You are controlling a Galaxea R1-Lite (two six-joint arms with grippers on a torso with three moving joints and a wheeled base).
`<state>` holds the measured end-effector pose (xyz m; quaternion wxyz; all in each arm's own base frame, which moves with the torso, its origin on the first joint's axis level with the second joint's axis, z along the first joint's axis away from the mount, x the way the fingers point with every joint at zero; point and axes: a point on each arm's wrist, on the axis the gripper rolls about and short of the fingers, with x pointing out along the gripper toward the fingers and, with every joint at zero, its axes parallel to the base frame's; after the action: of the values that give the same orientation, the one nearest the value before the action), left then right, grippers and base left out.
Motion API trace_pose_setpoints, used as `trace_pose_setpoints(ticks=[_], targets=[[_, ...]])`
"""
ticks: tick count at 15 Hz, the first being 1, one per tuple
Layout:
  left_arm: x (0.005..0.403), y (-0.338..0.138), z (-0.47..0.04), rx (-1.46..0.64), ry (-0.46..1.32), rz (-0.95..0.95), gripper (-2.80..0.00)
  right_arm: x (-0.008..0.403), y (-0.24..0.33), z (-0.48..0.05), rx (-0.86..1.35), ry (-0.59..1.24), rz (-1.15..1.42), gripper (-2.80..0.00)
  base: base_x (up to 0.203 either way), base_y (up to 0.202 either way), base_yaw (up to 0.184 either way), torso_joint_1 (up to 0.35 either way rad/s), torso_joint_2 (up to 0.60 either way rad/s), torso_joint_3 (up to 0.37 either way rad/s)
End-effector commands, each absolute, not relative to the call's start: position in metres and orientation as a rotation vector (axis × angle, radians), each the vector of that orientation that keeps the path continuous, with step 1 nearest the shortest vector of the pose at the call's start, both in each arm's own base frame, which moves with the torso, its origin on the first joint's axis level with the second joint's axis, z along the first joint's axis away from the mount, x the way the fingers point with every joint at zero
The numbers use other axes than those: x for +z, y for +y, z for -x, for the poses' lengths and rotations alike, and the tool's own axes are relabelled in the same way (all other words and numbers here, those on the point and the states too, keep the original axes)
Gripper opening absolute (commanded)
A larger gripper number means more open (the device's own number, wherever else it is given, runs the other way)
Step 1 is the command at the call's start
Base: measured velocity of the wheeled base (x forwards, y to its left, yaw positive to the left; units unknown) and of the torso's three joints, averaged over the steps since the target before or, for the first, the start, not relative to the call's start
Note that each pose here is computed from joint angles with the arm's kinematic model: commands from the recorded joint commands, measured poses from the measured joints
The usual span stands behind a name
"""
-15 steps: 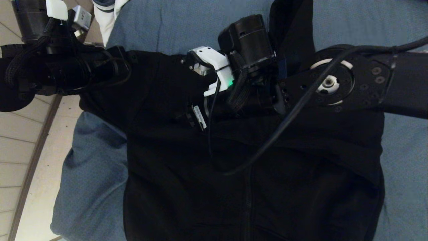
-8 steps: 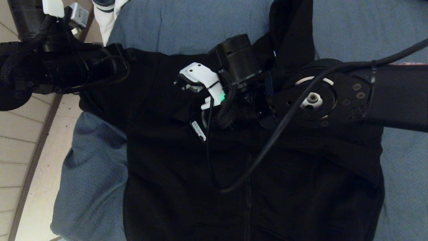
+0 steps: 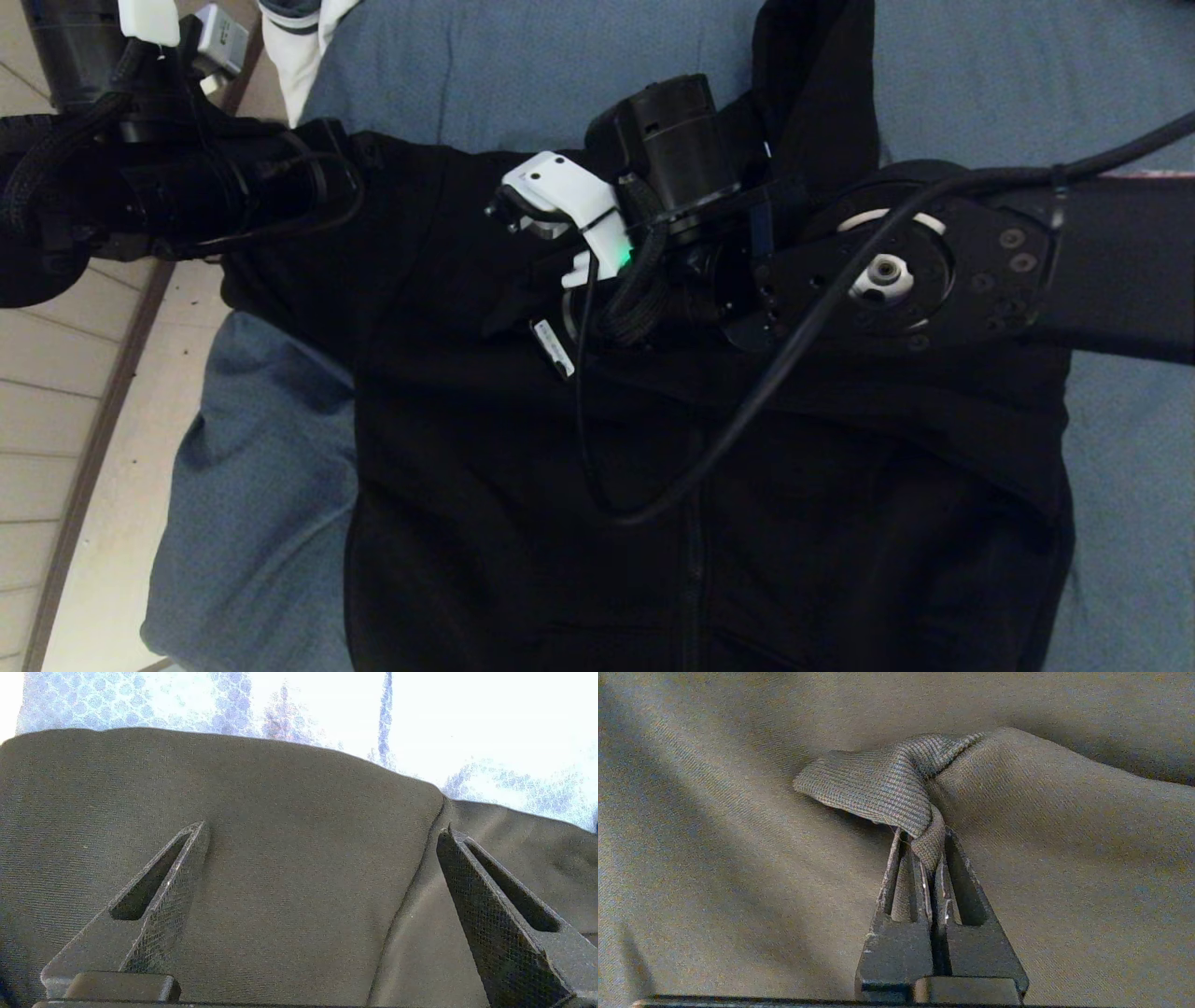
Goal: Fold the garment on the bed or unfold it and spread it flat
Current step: Unfold the black sweatshirt
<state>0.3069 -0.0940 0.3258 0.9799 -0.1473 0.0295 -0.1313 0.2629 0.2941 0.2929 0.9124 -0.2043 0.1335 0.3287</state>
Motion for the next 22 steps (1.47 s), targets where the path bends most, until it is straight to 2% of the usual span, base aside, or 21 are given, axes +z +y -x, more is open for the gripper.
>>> trace_pose_setpoints(ticks=[1, 4, 8, 11, 17, 22], targets=[[0.326, -0.094, -0.306, -0.265, 0.059, 0.299, 0.0, 0.304, 0.285, -0.257, 0.668, 0.257, 0.411, -2.8, 0.0, 0.0, 0.0, 0.0, 0.0, 0.0], [0.328, -0.093, -0.305, -0.266, 0.053, 0.301, 0.0, 0.327, 0.257, -0.248, 0.625, 0.218, 0.382, -2.8, 0.0, 0.0, 0.0, 0.0, 0.0, 0.0], [0.332, -0.091, -0.298, -0.274, 0.041, 0.304, 0.0, 0.372, 0.149, -0.25, 0.348, 0.143, 0.334, -2.8, 0.0, 0.0, 0.0, 0.0, 0.0, 0.0], [0.335, -0.09, -0.293, -0.277, 0.031, 0.307, 0.0, 0.39, 0.066, -0.228, 0.095, 0.124, 0.338, -2.8, 0.0, 0.0, 0.0, 0.0, 0.0, 0.0], [0.342, -0.087, -0.284, -0.282, 0.011, 0.31, 0.0, 0.381, -0.062, -0.178, -0.39, 0.215, 0.304, -2.8, 0.0, 0.0, 0.0, 0.0, 0.0, 0.0], [0.344, -0.086, -0.28, -0.284, 0.006, 0.311, 0.0, 0.361, -0.16, -0.173, -0.612, 0.273, 0.238, -2.8, 0.0, 0.0, 0.0, 0.0, 0.0, 0.0]])
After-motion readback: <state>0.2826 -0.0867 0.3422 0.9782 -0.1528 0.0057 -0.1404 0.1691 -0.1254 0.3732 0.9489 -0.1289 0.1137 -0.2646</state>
